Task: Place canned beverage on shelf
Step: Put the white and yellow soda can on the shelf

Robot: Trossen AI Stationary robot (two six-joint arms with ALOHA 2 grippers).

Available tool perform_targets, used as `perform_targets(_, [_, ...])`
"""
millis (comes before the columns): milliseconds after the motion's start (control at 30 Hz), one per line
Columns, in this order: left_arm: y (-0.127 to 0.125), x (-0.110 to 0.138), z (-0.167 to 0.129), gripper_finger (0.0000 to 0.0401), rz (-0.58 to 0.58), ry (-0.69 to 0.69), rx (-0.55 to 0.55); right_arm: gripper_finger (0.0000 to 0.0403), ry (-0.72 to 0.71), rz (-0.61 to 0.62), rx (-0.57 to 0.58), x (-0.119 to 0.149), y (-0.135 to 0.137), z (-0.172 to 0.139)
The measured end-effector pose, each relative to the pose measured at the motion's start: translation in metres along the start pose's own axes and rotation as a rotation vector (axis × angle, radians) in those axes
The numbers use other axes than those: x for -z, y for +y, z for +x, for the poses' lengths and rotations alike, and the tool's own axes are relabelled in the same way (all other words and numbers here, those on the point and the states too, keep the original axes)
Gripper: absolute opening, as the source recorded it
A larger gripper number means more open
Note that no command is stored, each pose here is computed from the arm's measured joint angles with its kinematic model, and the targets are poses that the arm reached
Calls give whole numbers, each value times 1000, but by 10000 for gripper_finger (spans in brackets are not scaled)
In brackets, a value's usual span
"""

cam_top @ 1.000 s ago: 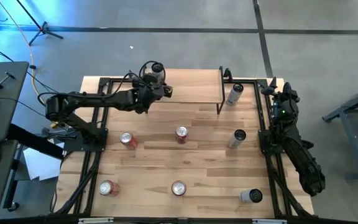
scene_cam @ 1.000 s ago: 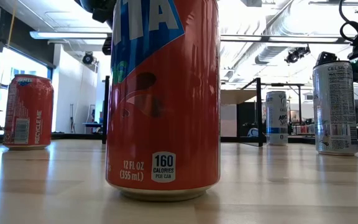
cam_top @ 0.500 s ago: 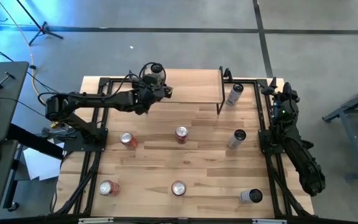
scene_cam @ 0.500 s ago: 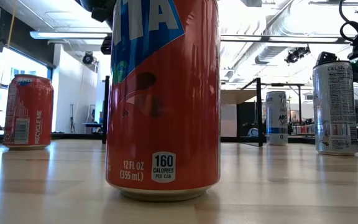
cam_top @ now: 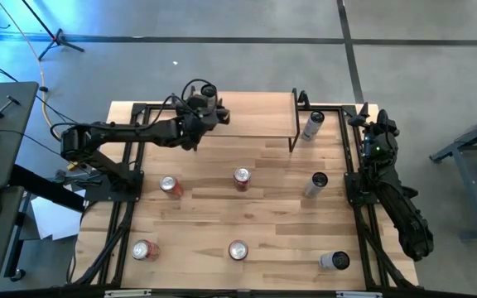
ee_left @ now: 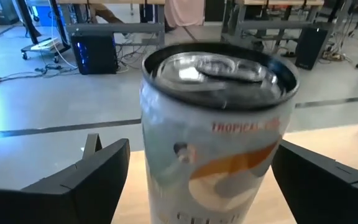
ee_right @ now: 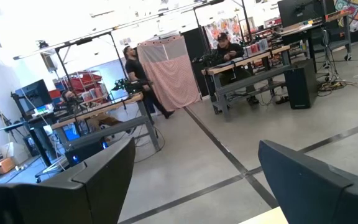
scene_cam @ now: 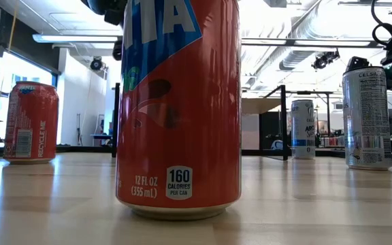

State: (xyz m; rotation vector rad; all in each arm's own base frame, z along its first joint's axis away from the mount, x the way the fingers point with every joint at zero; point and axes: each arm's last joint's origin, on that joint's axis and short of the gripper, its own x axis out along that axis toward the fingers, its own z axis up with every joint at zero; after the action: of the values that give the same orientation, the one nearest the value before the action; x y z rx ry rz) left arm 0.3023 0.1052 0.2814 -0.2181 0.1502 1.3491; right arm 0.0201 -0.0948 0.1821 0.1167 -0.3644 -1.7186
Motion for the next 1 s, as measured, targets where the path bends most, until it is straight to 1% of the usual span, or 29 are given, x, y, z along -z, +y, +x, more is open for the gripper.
perform_targets(267, [-2, -2, 0, 354, 7, -25, -7, 328, 0, 0, 0, 0, 0, 0])
perform_targets(467, [-10, 10, 8, 353, 54, -21, -11, 328, 0, 0, 0, 0, 0, 0])
perform_targets(633, [-19, 17, 15, 351, 78, -49, -19, 328, 0, 0, 0, 0, 0, 0])
perform_targets(800, [-21, 19, 17, 327, 86, -53, -27, 328, 0, 0, 0, 0, 0, 0])
perform_targets(1000, [-21, 20, 17, 275, 91, -53, -27, 328, 0, 0, 0, 0, 0, 0])
